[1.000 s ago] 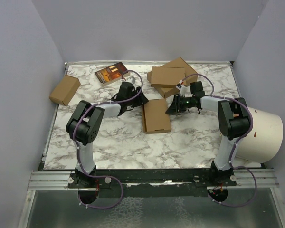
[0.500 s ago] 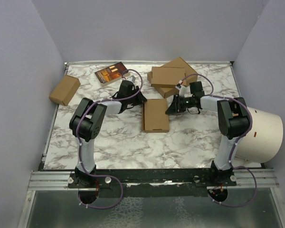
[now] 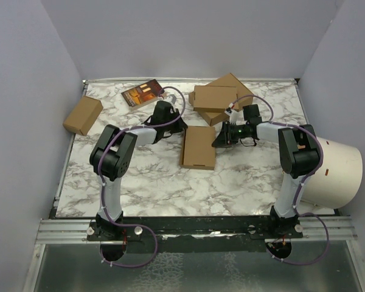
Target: Fold the paper box
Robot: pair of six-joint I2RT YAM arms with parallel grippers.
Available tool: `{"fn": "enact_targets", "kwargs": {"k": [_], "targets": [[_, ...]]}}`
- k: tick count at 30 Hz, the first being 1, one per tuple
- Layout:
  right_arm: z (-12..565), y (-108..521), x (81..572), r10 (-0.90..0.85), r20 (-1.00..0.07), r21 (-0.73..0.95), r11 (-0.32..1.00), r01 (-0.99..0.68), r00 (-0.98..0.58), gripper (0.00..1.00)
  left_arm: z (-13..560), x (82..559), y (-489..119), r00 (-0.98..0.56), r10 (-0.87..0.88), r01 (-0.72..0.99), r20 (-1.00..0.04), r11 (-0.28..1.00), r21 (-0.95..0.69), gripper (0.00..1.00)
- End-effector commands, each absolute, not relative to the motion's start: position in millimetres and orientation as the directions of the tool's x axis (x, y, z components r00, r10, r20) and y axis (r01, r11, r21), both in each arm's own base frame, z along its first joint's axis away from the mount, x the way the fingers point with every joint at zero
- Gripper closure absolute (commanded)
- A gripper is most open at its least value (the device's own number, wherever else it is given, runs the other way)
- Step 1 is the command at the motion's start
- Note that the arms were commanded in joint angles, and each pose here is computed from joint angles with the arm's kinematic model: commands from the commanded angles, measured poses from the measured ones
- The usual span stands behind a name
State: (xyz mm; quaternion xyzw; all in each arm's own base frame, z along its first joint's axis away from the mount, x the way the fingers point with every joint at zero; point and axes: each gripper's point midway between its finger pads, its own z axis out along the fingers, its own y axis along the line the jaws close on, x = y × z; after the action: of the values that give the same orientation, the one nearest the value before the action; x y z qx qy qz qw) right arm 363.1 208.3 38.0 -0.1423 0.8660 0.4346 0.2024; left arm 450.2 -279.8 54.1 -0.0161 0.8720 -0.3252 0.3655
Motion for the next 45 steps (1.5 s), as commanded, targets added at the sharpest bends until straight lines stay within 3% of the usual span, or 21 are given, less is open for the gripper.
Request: {"fn": "enact_targets", "kwargs": {"k": [1,5,9,17,27,45], "targets": [[21.1,207.3,363.6,-0.103,-0.47,0.67,0.605,-0.431,-0.876,0.76,44.3,427.6,-295.1,-0.79,-0.2,0.241,-0.579,0.767,-0.595,0.81],[21.7,206.7,364.7,-0.101,-0.473,0.667,0.608,-0.43,-0.876,0.74,73.4,433.7,-287.6,-0.752,-0.244,0.241,-0.612,0.762,-0.601,0.56],[21.0,206.5,364.5,-0.101,-0.47,0.667,0.609,-0.428,-0.877,0.74,106.4,433.3,-274.4,-0.701,-0.28,0.26,-0.656,0.756,-0.601,0.43],[22.3,206.8,364.4,-0.102,-0.472,0.669,0.606,-0.431,-0.876,0.74,122.9,385.8,-244.6,-0.669,-0.265,0.28,-0.695,0.776,-0.566,0.42],[20.6,207.4,362.8,-0.105,-0.468,0.673,0.601,-0.431,-0.878,0.74,84.2,293.8,-252.8,-0.779,-0.234,0.279,-0.582,0.703,-0.655,0.42],[18.6,207.8,360.8,-0.106,-0.459,0.68,0.597,-0.426,-0.882,0.74,56.3,277.9,-262.9,-0.832,-0.224,0.197,-0.507,0.735,-0.649,0.44]]}}
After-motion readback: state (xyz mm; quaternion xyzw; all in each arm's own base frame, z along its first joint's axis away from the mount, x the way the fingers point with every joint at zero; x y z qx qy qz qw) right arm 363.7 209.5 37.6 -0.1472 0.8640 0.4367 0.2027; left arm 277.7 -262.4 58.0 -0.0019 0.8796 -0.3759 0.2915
